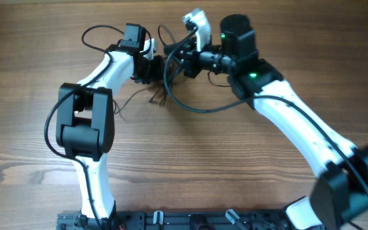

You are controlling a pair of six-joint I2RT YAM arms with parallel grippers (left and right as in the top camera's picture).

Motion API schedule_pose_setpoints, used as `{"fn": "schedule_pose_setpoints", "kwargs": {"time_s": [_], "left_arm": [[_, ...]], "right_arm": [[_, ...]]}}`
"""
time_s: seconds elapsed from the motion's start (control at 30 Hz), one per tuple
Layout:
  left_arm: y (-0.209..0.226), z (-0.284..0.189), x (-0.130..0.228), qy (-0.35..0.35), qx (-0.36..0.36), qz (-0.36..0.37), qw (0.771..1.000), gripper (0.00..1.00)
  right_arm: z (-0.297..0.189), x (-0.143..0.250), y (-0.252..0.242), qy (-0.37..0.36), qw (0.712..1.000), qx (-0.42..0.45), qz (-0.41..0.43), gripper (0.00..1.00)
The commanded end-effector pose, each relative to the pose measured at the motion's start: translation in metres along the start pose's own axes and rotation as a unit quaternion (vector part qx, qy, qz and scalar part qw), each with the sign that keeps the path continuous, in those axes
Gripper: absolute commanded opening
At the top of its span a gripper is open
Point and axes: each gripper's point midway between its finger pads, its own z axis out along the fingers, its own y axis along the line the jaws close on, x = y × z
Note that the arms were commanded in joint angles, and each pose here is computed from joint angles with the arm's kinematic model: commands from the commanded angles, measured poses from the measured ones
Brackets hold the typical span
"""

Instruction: Untangle cables

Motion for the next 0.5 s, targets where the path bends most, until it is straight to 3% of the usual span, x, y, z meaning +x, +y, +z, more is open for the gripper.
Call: {"fn": "schedule_pose_setpoints", "kwargs": {"time_s": [0.0, 0.03, 0.13, 0.27, 0.47], "left_arm": [[0.011, -0.017, -0.005, 0.001, 0.036, -0.041, 0.998, 0.5], [0.008, -0.03, -0.01, -0.007, 0.055, -0.05, 0.997, 0.59], [-0.001, -0.067, -0.026, -0.037, 0.098, -0.056, 0.993, 0.67], [-0.015, -0.135, -0.046, -0.1, 0.139, -0.041, 0.984, 0.7], [-0.014, -0.237, -0.063, -0.211, 0.14, -0.025, 0.967, 0.71]], "right_arm": [[-0.049, -0.055, 0.04, -0.069, 0.996, -0.008, -0.059, 0.04], [-0.058, -0.064, 0.047, -0.081, 0.994, -0.007, -0.068, 0.04], [-0.076, -0.083, 0.06, -0.111, 0.99, 0.003, -0.09, 0.04], [-0.092, -0.1, 0.078, -0.134, 0.985, -0.003, -0.107, 0.04], [-0.105, -0.116, 0.092, -0.148, 0.982, -0.006, -0.12, 0.04]]}}
